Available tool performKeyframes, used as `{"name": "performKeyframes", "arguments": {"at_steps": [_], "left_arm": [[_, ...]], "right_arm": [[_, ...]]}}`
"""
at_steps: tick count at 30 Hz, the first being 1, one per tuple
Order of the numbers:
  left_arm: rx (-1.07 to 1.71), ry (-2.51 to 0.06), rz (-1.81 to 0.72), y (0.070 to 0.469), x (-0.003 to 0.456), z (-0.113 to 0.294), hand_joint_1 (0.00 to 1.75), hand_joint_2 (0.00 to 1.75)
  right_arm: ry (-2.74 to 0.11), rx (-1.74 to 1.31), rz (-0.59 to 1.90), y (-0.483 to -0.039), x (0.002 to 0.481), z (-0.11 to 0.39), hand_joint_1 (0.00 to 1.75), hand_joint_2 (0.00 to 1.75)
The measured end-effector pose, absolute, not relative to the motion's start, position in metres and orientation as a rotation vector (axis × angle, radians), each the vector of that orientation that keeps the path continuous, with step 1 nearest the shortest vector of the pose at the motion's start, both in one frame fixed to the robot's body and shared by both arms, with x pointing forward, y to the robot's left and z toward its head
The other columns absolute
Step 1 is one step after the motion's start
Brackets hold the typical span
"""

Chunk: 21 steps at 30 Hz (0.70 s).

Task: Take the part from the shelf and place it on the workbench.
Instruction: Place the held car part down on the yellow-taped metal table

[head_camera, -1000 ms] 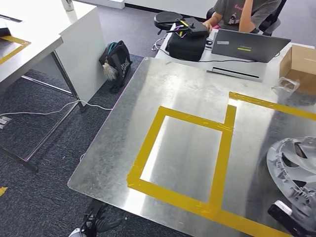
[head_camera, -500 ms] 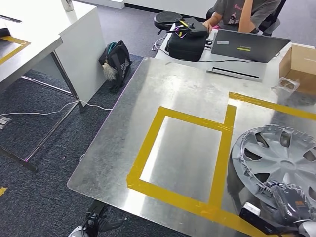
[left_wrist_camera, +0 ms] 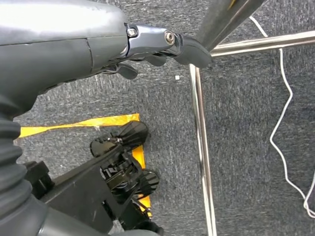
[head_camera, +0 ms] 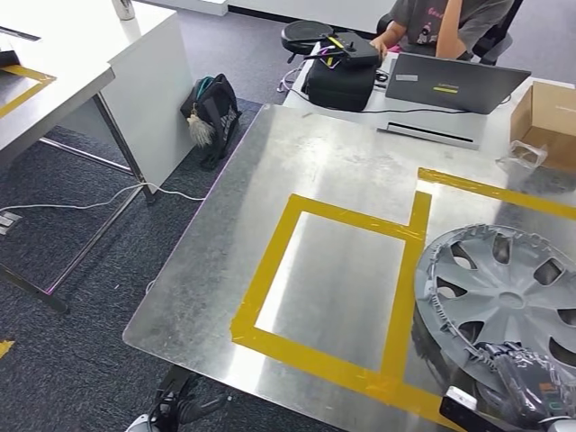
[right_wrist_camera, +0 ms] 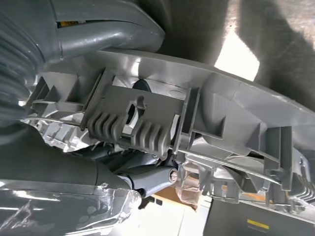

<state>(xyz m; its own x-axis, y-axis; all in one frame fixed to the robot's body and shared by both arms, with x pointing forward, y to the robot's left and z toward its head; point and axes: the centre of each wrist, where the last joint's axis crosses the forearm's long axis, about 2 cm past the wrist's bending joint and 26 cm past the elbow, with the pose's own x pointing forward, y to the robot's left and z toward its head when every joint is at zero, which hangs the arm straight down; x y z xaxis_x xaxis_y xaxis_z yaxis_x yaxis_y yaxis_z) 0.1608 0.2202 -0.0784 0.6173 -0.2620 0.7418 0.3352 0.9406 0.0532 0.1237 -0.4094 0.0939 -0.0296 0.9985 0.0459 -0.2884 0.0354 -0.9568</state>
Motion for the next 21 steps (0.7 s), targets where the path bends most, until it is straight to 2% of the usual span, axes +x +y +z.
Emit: {"name": "performKeyframes", "arguments": {"at_steps": [15,21], "left_arm": [[-0.090,-0.842,-0.330,0.2224,0.1597,-0.0791,0.00,0.00],[-0.076,-0.847,-0.306,0.2237,0.1574,-0.0801,0.00,0.00]], "right_arm": [[-1.055,-0.939,1.298,-0.4090,0.1225,0.0943,0.00,1.75],[-1.157,-0.875,1.195,-0.4023,0.1175,0.0942,0.00,1.75]]}}
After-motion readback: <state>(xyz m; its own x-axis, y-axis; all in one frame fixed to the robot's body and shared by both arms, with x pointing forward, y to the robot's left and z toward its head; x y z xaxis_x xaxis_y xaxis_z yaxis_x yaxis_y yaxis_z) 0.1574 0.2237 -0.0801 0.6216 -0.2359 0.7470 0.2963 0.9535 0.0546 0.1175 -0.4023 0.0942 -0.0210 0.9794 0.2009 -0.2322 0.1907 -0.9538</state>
